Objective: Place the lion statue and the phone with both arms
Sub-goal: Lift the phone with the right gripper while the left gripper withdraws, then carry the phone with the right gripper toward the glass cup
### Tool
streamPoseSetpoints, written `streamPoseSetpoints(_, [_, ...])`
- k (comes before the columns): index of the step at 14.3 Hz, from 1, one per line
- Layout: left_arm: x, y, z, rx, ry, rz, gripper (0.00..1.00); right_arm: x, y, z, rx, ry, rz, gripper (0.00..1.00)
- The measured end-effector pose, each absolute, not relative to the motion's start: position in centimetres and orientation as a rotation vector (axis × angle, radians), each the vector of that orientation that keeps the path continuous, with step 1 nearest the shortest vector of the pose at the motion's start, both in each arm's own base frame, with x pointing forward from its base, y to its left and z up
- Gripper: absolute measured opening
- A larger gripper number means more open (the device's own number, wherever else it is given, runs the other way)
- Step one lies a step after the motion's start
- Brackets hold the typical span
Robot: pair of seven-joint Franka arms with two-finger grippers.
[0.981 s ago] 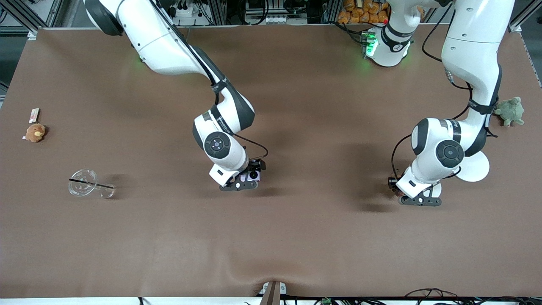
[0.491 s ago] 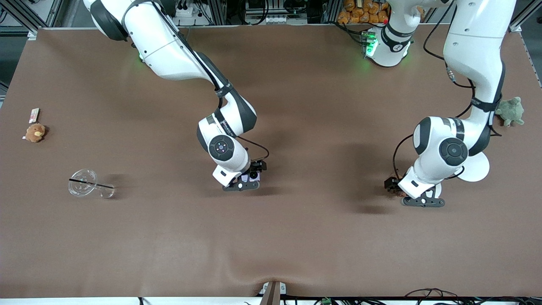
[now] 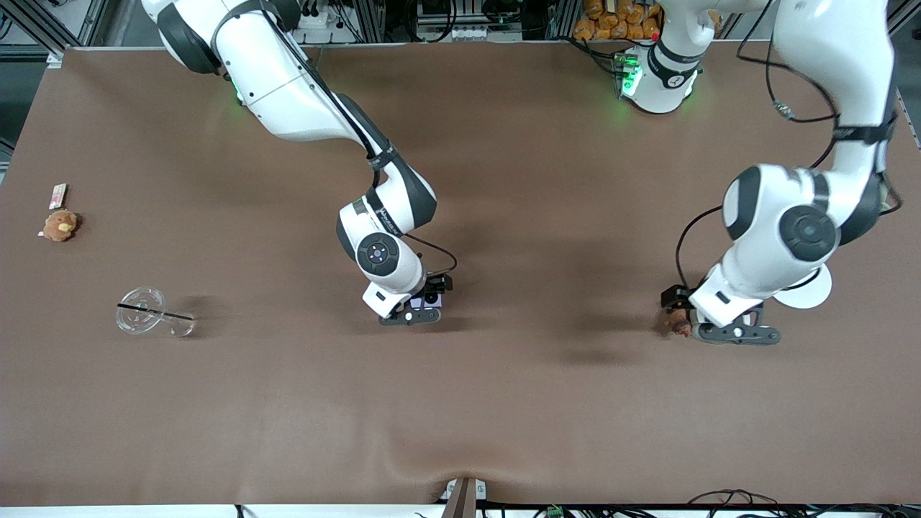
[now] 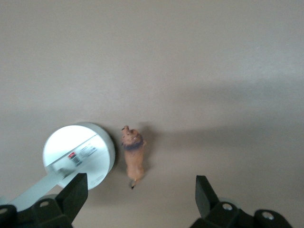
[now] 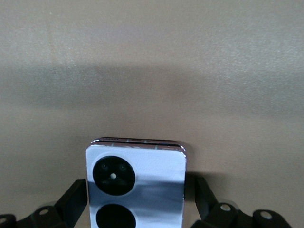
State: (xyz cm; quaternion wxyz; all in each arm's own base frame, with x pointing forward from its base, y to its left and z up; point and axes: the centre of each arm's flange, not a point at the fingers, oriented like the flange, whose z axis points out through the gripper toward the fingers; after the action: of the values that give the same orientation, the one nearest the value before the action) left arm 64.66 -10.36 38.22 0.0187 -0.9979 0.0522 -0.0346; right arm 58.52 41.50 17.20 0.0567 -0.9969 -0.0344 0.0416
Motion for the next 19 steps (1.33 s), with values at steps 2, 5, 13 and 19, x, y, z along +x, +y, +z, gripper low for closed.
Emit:
streamPoseSetpoints(2, [64.4,-10.1,43.2,-3.090,0.148,-0.063,1.00,58.3,41.9,17.0,-3.019,-0.113,0.105,1.00])
streamPoseSetpoints(5, [64.5,-9.7,50.7,-3.085,0.126,-0.055,1.00,58.3,42.2,17.1,-3.014,-0.118,0.083,0.93])
streamPoseSetpoints(13, [58.3,-8.1,65.0,-3.081,0.080,-0.128,1.00,58.9,41.9,17.9,-3.012,-0.108,0.059,0.84])
streamPoseSetpoints(19, [55.1,-3.2,67.3,-3.178,-0.040,-0.104,1.00,61.7,37.0,26.6,-3.080,-0.027,0.100,0.84])
